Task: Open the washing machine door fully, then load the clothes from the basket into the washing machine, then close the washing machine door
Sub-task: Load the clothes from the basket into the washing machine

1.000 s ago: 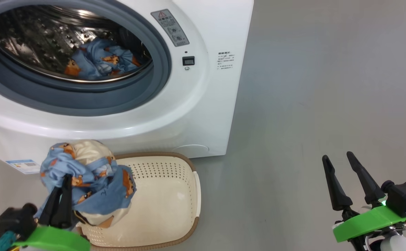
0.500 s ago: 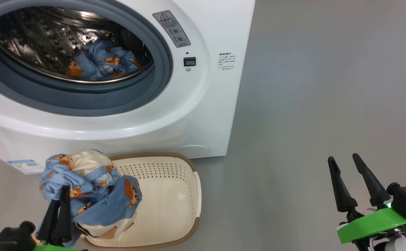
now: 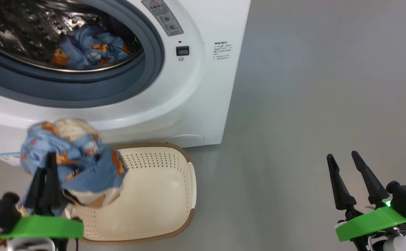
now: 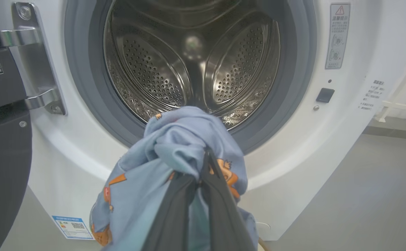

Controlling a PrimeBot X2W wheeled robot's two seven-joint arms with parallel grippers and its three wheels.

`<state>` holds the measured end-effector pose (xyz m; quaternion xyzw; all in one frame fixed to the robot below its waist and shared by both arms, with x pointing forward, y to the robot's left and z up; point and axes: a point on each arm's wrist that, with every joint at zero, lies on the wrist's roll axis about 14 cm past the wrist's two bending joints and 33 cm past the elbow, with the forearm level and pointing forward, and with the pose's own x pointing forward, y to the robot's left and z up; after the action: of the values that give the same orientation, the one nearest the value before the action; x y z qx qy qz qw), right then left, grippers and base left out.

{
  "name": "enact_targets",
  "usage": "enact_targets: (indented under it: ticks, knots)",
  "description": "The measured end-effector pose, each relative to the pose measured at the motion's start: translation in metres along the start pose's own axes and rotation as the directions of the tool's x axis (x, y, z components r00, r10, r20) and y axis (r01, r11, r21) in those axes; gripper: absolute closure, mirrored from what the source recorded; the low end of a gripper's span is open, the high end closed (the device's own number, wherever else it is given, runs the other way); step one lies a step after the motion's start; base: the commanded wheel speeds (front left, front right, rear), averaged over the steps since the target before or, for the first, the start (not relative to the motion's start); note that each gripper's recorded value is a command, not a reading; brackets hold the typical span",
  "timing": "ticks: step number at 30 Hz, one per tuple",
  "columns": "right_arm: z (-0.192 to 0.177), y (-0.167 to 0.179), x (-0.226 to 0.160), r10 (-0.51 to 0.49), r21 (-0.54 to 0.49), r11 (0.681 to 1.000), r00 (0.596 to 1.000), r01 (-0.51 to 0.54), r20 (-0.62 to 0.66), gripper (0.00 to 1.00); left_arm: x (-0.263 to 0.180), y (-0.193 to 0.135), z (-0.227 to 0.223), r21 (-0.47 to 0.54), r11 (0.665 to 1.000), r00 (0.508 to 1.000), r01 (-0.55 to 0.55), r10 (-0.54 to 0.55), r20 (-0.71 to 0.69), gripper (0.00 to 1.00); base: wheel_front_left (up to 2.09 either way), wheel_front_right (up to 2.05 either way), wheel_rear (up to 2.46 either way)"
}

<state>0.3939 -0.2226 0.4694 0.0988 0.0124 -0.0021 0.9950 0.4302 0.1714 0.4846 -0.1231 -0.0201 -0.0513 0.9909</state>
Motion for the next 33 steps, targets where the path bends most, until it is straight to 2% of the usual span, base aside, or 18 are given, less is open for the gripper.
enact_targets:
  ticks: [9,15,24,33]
  knots:
    - [-0.005,0.000,0.017,-0.010,0.013,1.000,1.000,0.010,-0.002,0.00,0.069,-0.004,0.040,0.055,0.997,0.988,0.050,-0.057,0.141,1.00,0.00,0.00,0.00]
    - [-0.011,-0.003,0.022,-0.027,0.018,0.999,1.000,0.027,-0.013,0.00,0.113,-0.002,0.044,0.080,0.995,0.986,0.061,-0.073,0.152,1.00,0.00,0.00,0.00]
    - [-0.022,-0.006,0.030,-0.044,0.024,0.999,0.998,0.045,-0.034,0.00,0.173,0.001,0.011,0.120,0.989,0.996,0.081,-0.085,0.035,1.00,0.00,0.00,0.00]
    - [-0.033,-0.011,0.031,-0.060,0.018,0.998,0.996,0.061,-0.067,0.00,0.216,-0.011,-0.033,0.095,0.989,0.989,0.110,-0.100,-0.106,1.00,0.00,0.00,0.00]
